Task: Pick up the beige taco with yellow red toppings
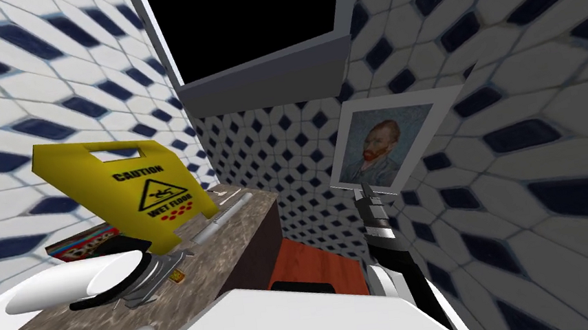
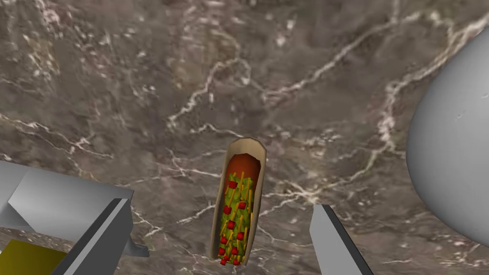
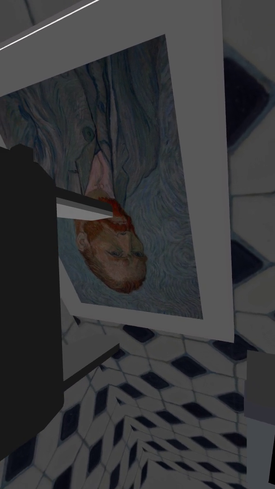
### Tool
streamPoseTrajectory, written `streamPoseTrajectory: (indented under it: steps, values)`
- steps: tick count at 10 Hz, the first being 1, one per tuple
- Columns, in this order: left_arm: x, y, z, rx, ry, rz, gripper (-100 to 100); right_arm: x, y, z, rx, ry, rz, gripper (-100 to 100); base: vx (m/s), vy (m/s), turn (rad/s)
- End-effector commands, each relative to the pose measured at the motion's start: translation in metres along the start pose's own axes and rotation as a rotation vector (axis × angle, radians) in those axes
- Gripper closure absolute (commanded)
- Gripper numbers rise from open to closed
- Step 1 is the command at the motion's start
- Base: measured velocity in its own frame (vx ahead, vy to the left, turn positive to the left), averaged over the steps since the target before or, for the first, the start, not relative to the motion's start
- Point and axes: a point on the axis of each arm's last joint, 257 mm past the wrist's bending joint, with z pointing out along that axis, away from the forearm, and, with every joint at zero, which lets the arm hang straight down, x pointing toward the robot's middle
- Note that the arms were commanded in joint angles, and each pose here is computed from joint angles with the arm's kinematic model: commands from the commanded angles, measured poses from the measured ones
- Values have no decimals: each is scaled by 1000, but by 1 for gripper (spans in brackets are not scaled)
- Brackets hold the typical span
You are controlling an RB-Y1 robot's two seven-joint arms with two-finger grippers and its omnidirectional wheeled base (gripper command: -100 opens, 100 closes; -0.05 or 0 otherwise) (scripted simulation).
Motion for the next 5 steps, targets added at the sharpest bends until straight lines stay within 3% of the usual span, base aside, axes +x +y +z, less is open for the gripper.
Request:
streamPoseTrajectory:
  steps: [1, 5]
  values:
    - [-1, 19, -3, -60, 13, -2, -100, 0, 0, 0, 0, 0, 0, 0, 47, 73, -165]
    - [-3, 62, -13, -183, 42, -15, -100, 0, 0, 0, 0, 0, 0, 0, 42, 70, -133]
